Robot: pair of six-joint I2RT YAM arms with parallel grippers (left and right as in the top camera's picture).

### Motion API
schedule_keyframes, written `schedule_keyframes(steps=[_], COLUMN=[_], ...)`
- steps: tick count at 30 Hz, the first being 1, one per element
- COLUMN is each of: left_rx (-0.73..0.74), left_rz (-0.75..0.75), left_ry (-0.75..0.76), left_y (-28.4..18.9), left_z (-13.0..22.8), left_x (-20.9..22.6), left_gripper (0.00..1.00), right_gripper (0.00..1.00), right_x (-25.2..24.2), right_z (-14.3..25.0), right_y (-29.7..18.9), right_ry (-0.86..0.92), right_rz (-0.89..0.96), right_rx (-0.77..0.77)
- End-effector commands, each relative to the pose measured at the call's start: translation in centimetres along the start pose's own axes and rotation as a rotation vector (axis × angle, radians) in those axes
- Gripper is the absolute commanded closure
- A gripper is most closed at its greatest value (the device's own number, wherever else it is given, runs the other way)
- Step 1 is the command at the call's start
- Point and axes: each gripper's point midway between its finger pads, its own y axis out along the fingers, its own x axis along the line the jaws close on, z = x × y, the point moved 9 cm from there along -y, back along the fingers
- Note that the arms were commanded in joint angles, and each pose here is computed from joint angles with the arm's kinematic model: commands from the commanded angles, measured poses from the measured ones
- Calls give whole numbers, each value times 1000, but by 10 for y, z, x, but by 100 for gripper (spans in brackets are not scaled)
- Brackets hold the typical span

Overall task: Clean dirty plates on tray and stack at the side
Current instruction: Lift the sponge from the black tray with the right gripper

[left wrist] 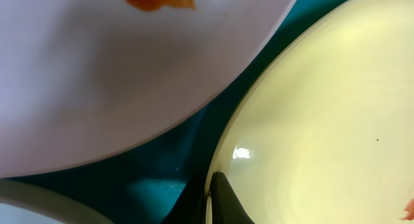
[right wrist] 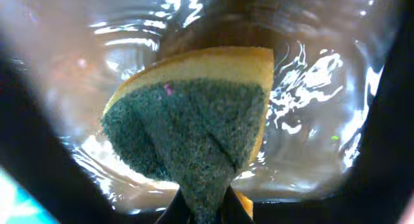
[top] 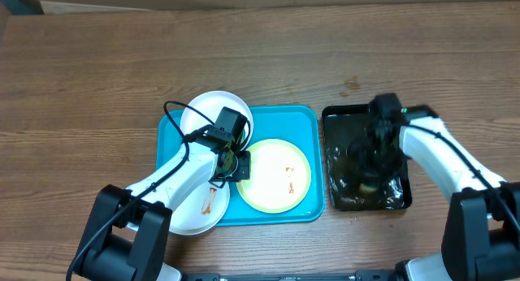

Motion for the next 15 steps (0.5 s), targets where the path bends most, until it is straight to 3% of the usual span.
schedule_keyframes(steps=[1,15], left_rx=[11,11], left_rz=[-37,-36], left_ry=[-6,-6], left_y=[5,5], left_z=[4,4], left_x=[4,4], left_gripper=[96,96], right_gripper=[96,96], right_x=[4,3], right_z=[-10,-5], right_y=[-25,-20], right_ry=[2,5], right_rz=[-10,-12], right_rx=[-53,-20])
